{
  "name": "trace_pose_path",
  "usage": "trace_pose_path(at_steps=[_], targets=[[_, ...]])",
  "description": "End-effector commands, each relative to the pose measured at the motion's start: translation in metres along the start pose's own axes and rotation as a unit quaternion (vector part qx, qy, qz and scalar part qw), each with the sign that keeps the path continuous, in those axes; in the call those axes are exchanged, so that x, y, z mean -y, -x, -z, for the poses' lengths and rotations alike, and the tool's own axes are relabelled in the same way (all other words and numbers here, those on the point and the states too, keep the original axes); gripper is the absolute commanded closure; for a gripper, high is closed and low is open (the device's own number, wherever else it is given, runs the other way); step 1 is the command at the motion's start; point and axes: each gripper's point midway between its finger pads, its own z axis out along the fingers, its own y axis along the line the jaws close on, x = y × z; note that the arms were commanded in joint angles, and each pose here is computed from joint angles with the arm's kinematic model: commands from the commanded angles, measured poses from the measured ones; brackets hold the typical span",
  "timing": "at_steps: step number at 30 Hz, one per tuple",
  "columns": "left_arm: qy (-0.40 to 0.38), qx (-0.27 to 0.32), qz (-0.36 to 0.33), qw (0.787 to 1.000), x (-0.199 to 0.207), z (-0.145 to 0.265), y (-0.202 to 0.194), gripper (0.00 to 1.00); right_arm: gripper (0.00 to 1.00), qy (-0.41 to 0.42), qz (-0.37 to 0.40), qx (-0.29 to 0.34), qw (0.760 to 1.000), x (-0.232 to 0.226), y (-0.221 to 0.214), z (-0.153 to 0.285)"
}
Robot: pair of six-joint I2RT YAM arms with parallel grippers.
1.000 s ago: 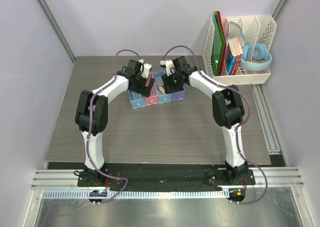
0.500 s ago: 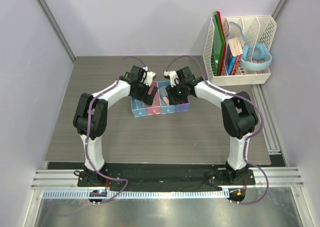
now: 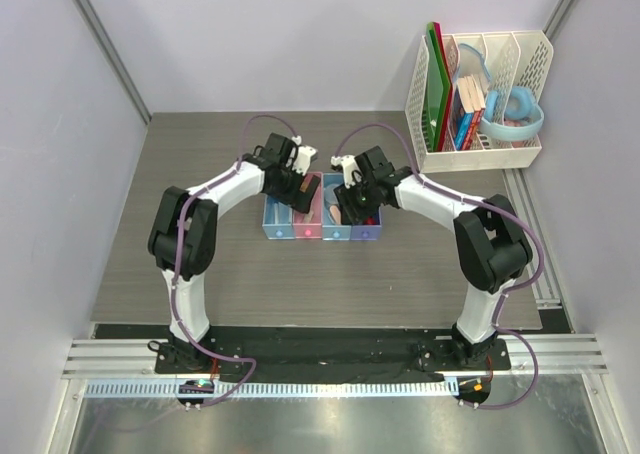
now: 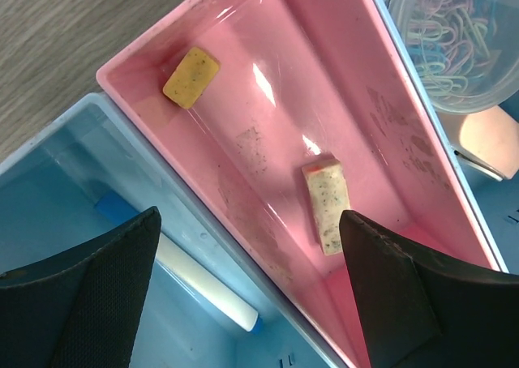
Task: Sort the stationery into containers
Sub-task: Move the storage box to the center of the board.
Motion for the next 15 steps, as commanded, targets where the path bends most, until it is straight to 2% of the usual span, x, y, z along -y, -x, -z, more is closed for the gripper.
trace_pose_path(at_steps=[1, 8, 12, 15], targets=[[-0.005, 0.014, -0.013, 1.0, 0.008, 0.012, 0.008, 0.09, 0.55, 0.002, 0.008, 0.016, 1.0, -0.008, 0.008, 0.017], [0.015, 0.067, -0.017, 0.997, 0.008, 0.049, 0.042, 0.04, 0.54, -0.015, 0.028, 0.043, 0.999, -0.006, 0.032, 0.036], [0.026, 0.096, -0.023, 0.995, 0.01, 0.081, 0.06, 0.0, 0.5, -0.023, 0.046, 0.075, 0.996, -0.009, 0.063, 0.063], [0.035, 0.115, -0.03, 0.992, 0.011, 0.107, 0.07, 0.0, 0.43, -0.027, 0.061, 0.096, 0.993, -0.013, 0.083, 0.088]])
